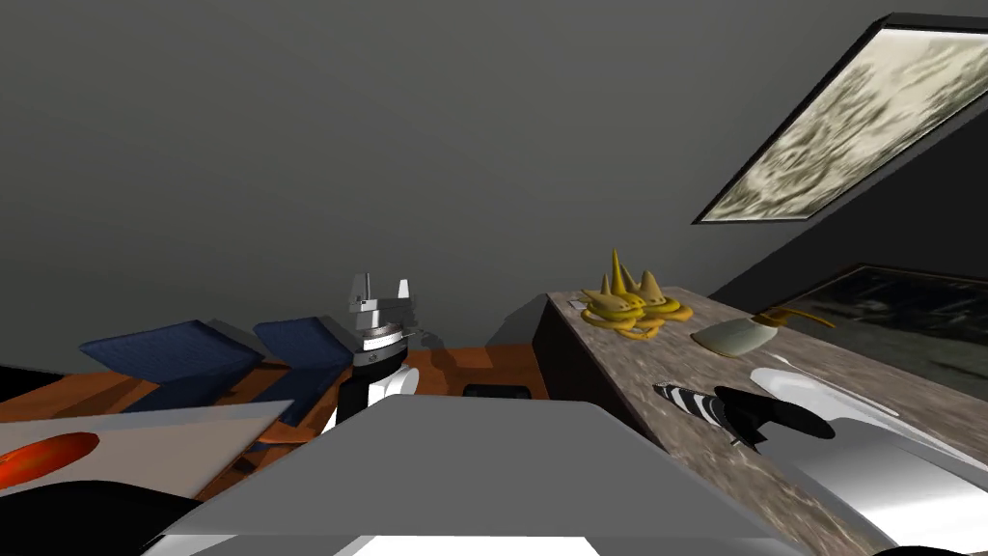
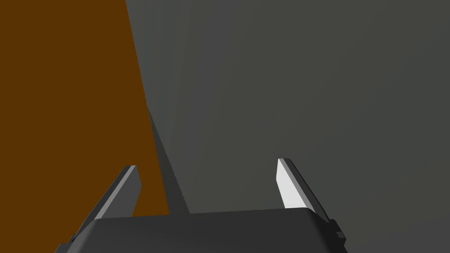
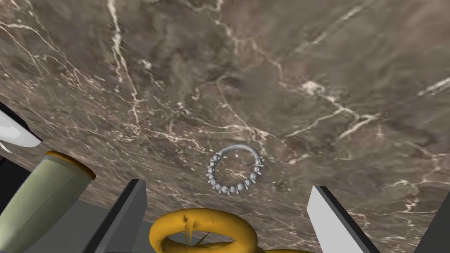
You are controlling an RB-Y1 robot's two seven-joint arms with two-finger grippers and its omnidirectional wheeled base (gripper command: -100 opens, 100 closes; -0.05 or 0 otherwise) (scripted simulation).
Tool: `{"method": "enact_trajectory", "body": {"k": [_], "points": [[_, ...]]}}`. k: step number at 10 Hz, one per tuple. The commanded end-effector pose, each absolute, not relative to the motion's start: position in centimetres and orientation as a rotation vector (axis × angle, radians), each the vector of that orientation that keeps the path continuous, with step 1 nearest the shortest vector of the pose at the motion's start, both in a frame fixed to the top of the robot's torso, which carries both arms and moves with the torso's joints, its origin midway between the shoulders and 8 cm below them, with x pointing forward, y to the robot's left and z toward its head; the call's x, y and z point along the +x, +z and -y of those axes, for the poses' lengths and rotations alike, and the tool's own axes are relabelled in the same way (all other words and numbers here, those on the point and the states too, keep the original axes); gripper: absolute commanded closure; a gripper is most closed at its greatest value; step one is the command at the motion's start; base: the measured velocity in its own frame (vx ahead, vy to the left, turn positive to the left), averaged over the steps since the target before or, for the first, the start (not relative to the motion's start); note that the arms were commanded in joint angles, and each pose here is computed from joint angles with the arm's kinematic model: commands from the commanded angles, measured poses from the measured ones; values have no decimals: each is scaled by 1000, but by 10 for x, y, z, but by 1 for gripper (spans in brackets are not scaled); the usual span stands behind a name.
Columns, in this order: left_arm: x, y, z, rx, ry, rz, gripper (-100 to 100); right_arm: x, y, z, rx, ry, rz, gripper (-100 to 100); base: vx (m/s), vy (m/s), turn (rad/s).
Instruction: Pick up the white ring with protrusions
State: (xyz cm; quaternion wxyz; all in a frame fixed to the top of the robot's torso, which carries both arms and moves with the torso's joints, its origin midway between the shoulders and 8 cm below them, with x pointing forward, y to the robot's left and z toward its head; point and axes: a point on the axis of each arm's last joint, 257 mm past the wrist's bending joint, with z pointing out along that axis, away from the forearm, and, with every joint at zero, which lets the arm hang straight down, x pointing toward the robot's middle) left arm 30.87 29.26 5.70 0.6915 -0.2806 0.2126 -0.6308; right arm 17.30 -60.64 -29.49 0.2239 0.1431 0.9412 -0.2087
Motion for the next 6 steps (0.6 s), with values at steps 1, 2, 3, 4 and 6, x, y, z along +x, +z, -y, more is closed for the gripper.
{"method": "enact_trajectory", "body": {"k": [1,2,3,4,6], "points": [[309,57,-293,-627,-1410,-475,0,147,-300,617,399,-632,-2681,-100,20,-17,415],[309,57,-293,-627,-1410,-475,0,132,-303,622,404,-662,-2728,-100,20,-20,256],[309,57,-293,-627,-1410,-475,0,119,-306,627,408,-686,-2770,-100,19,-12,234],[309,57,-293,-627,-1410,-475,0,119,-306,627,408,-686,-2770,-100,12,-11,121],[309,57,-293,-627,-1410,-475,0,89,-311,634,420,-737,-2865,-100,16,-11,305]]}}
